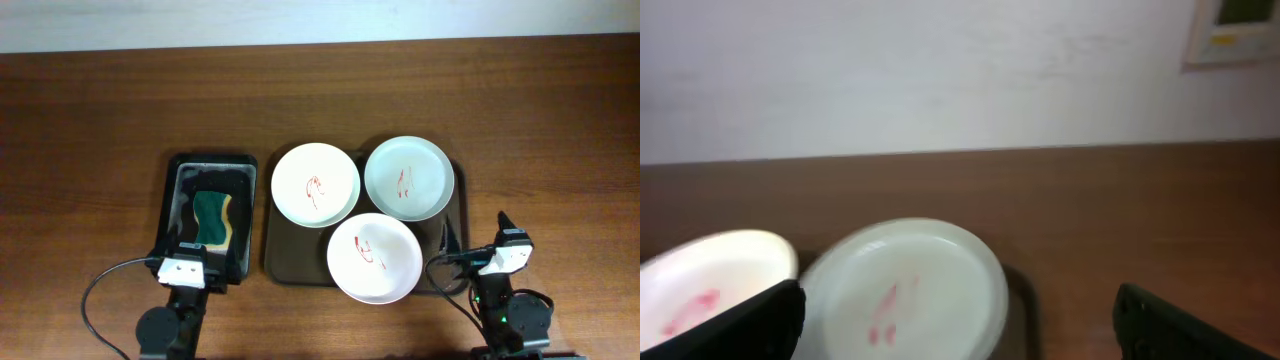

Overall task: Clean dirty plates on tray and stack at the side
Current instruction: 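Move left gripper to the green sponge and right gripper toward the plates, then grasp the sponge with left gripper and the front plate's rim with right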

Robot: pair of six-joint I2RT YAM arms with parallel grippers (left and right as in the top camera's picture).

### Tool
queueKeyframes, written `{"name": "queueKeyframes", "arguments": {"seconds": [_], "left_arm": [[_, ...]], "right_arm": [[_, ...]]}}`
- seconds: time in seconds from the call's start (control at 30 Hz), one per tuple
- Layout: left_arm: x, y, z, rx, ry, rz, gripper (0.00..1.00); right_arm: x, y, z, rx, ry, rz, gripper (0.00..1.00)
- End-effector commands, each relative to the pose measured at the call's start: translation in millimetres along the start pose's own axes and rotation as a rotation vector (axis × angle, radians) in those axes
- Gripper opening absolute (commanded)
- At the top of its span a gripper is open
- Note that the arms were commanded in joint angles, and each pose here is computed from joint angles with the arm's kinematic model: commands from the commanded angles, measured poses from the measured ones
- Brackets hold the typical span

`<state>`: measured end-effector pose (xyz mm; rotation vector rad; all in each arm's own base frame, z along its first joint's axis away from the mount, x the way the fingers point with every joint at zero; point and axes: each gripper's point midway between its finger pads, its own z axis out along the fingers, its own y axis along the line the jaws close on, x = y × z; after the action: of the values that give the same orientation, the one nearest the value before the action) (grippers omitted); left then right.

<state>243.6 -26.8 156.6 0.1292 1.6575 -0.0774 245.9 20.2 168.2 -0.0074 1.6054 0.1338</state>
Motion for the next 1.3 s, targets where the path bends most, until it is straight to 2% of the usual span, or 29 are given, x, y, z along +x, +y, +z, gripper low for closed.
{"name": "queueKeyframes", "arguments": {"seconds": [0.0,0.1,0.17,0.33,0.4,0.47,0.53,0.63,0.73,0.77,0.8,0.83,0.87,0.9,0.93,0.97,1.0,1.1,1.2,1.27], "left_arm": [[-15.5,1.6,-10.9,-0.008,0.070,-0.039,1.00],[-42.3,9.1,-15.5,-0.046,0.183,-0.048,0.99],[-46.6,9.8,-9.3,-0.046,0.298,-0.053,0.99],[-30.8,9.1,8.9,-0.031,0.655,-0.070,0.99],[-24.0,5.1,15.2,-0.007,0.747,-0.083,0.99],[-15.7,1.8,21.0,0.013,0.779,-0.093,0.99],[-14.3,3.9,27.7,0.004,0.777,-0.090,0.99],[16.9,32.4,42.3,-0.167,0.874,-0.200,0.99],[58.8,38.4,62.2,-0.184,0.987,-0.213,1.00],[83.2,38.5,70.1,-0.185,1.048,-0.215,0.98],[97.3,36.5,75.7,-0.174,1.077,-0.223,0.95],[117.7,34.7,81.3,-0.165,1.119,-0.230,0.84],[132.2,34.1,82.0,-0.165,1.155,-0.232,0.64],[142.6,33.2,81.6,-0.163,1.182,-0.235,0.54],[145.3,33.0,80.8,-0.164,1.192,-0.235,0.30],[141.7,33.4,82.4,-0.164,1.179,-0.234,0.10],[134.6,34.2,86.0,-0.163,1.157,-0.234,0.00],[99.7,35.7,88.5,-0.161,1.091,-0.231,0.00],[75.7,28.6,78.4,-0.126,1.056,-0.250,0.00],[79.1,27.2,71.2,-0.126,1.087,-0.253,0.00]], "right_arm": [[-3.7,12.7,-1.9,-0.070,0.009,0.036,0.99],[-20.0,14.5,-10.9,-0.061,0.118,0.044,0.99],[-27.3,16.0,-15.5,-0.049,0.251,0.072,0.99],[-23.5,23.2,-10.0,-0.043,0.670,0.113,0.99],[-23.3,23.2,-3.2,-0.027,0.806,0.125,0.99],[-20.3,43.0,5.6,-0.131,0.885,0.183,0.99],[-10.9,43.6,13.0,-0.134,0.920,0.192,0.99],[13.4,41.5,18.3,-0.119,1.022,0.207,0.99],[19.5,41.0,19.0,-0.115,1.048,0.211,0.99],[19.4,41.0,19.0,-0.115,1.047,0.211,0.99],[19.4,41.0,18.9,-0.115,1.048,0.211,0.99],[19.5,41.0,18.9,-0.114,1.048,0.211,0.99],[19.4,41.0,18.9,-0.115,1.048,0.211,0.99],[19.4,41.0,18.9,-0.115,1.048,0.211,0.99],[19.4,40.9,19.0,-0.114,1.047,0.210,0.99],[19.4,40.9,19.0,-0.114,1.047,0.210,0.99],[19.5,40.8,19.0,-0.114,1.048,0.210,0.99],[21.8,40.7,17.1,-0.112,1.061,0.212,0.99],[38.8,39.6,10.6,-0.098,1.151,0.225,0.99],[55.6,38.4,7.9,-0.085,1.233,0.235,0.88]]}}
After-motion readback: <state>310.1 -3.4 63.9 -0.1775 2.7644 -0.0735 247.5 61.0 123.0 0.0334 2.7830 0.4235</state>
